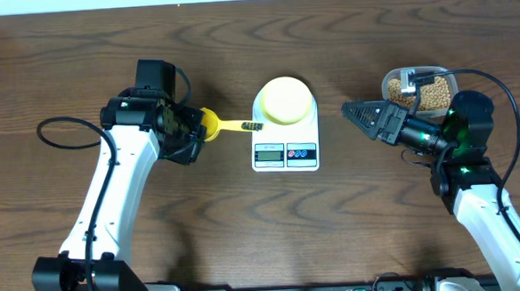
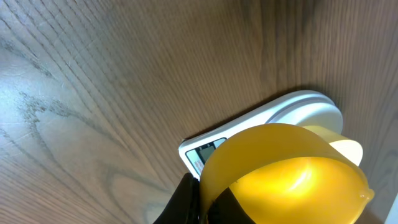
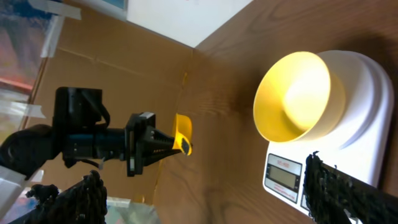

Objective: Scoop item into bowl and weigh 50g on scale
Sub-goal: 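Move the right gripper toward the scoop handle above the scale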

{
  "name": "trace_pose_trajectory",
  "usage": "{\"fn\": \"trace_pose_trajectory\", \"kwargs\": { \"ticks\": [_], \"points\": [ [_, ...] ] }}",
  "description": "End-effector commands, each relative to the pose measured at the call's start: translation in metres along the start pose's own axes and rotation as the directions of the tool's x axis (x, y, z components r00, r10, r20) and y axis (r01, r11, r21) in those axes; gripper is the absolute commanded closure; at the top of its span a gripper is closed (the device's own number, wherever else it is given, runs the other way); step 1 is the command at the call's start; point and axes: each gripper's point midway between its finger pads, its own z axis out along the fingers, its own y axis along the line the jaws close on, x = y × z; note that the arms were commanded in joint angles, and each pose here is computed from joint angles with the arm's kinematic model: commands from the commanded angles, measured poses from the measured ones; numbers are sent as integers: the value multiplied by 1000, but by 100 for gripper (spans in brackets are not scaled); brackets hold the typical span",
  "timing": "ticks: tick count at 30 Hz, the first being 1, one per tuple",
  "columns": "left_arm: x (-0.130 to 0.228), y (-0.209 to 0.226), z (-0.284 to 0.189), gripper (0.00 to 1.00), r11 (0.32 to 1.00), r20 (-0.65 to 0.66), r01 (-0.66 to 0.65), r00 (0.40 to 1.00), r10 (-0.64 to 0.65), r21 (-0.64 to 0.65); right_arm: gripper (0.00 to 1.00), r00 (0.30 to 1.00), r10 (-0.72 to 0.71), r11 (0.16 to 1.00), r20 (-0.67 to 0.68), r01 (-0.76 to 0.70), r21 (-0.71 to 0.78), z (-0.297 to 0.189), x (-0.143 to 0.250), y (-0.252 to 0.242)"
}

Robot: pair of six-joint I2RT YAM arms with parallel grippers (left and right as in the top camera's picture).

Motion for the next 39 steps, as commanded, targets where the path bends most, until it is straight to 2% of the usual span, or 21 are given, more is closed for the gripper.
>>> {"fn": "trace_pose_trajectory", "kwargs": {
  "ticks": [1,9,15,22,27,39],
  "points": [
    [0,-5,-6,92,999,8,42,999,-42,24,1,1000,-2,999,-19,1,-36,2,0,13],
    [5,-5,-5,93,998,3,55,998,-55,22,1,999,43,999,-14,-43,-30,2,-1,12],
    [19,-15,-2,93,999,-5,4,1000,-4,47,1,997,23,999,-68,-26,-43,21,19,23],
    [39,-23,1,92,998,-26,18,1000,-16,62,1,996,1,1000,-93,-4,-29,44,41,33],
    [54,-29,3,92,997,-36,-23,999,26,80,1,995,-22,1000,-99,20,-20,53,49,36],
    [102,-41,7,92,986,-100,-109,987,122,126,8,995,-15,1000,-99,18,24,55,53,27]
  ]
}}
